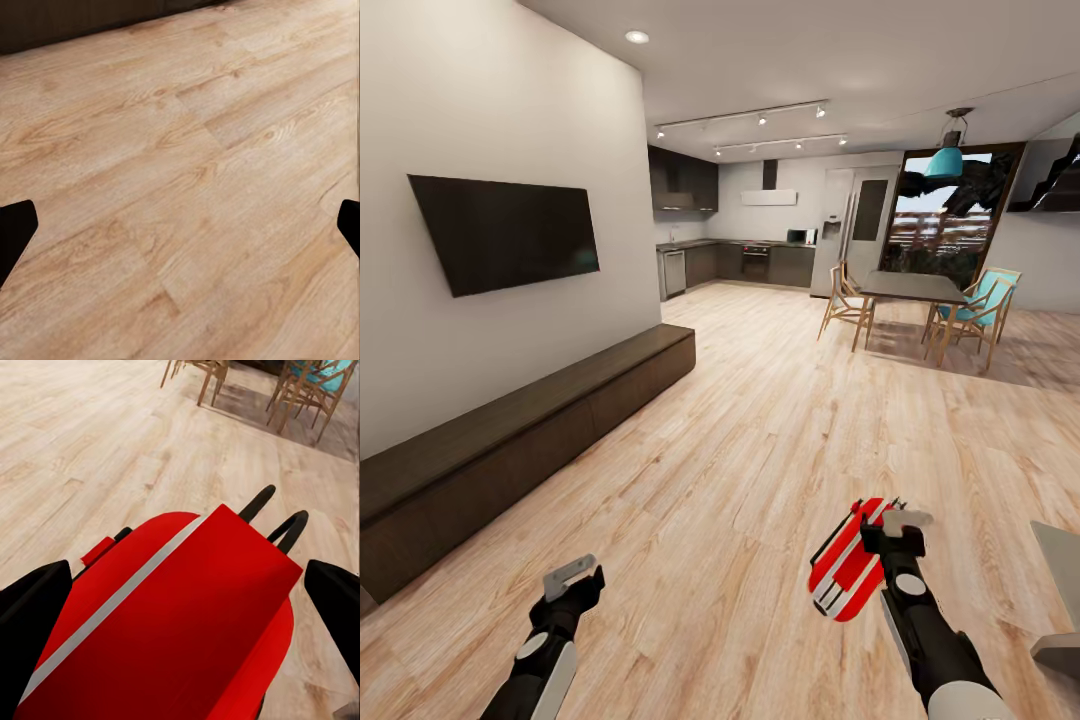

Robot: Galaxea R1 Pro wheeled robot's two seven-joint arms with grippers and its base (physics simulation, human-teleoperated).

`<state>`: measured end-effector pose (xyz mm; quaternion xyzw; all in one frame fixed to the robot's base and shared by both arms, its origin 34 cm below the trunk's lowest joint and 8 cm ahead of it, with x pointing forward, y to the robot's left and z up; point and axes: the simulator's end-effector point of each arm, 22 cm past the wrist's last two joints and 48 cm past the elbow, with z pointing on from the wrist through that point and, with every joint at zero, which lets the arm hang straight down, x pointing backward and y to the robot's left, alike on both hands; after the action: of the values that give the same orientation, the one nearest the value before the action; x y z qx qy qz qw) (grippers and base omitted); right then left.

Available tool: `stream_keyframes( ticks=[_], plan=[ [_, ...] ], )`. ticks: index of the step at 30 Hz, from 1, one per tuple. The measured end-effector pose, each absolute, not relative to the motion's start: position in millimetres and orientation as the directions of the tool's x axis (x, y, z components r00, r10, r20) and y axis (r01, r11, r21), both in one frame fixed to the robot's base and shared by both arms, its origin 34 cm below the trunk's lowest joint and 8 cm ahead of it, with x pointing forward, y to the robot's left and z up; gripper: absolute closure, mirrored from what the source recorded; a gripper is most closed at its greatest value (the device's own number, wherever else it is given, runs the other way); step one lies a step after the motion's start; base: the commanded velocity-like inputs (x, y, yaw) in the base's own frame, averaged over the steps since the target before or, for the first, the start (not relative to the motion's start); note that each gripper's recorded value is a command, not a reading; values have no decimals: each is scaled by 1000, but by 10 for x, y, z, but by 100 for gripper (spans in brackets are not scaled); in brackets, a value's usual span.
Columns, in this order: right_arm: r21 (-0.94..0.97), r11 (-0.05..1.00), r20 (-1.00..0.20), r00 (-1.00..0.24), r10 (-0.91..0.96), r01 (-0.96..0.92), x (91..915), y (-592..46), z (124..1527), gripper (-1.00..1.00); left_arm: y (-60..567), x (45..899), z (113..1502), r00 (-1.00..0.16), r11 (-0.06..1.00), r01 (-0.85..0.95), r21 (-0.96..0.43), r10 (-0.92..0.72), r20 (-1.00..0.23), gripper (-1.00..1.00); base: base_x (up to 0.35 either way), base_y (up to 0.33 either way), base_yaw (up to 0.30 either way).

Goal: Turn on the radio receiver that's on the table in the living room.

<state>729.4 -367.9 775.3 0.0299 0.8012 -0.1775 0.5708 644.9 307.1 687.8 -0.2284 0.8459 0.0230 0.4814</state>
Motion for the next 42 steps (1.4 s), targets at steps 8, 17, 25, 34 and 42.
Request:
stream_keyframes(
  ticks=[8, 17, 25, 34, 42],
  plan=[
    [-650, 759, -741, -251, -622, 38, 7487, -2976, 8020, 100, 3060, 6502, 6968, -388, 892, -405, -199, -365, -846, -100, 0, 0, 0],
    [-884, 463, -451, -142, -881, -61, 7504, -2744, 8058, 100, 3052, 6489, 6941, -400, 895, -403, -193, -361, -842, -100, 0, 0, 0],
    [-964, 255, -252, -55, -966, -69, 7409, -2523, 7924, 100, 3062, 6461, 6891, -414, 897, -403, -182, -356, -837, -100, 0, 0, 0],
    [-940, -300, 236, 330, -914, -160, 7061, -1713, 7268, 100, 3060, 6379, 6749, -445, 899, -406, -166, -353, -823, -100, 0, 0, 0],
    [-733, -680, 607, 469, -642, 17, 6879, -1535, 7034, 100, 3033, 6346, 6691, -458, 900, -404, -164, -355, -815, -100, 0, 0, 0]
  ],
)
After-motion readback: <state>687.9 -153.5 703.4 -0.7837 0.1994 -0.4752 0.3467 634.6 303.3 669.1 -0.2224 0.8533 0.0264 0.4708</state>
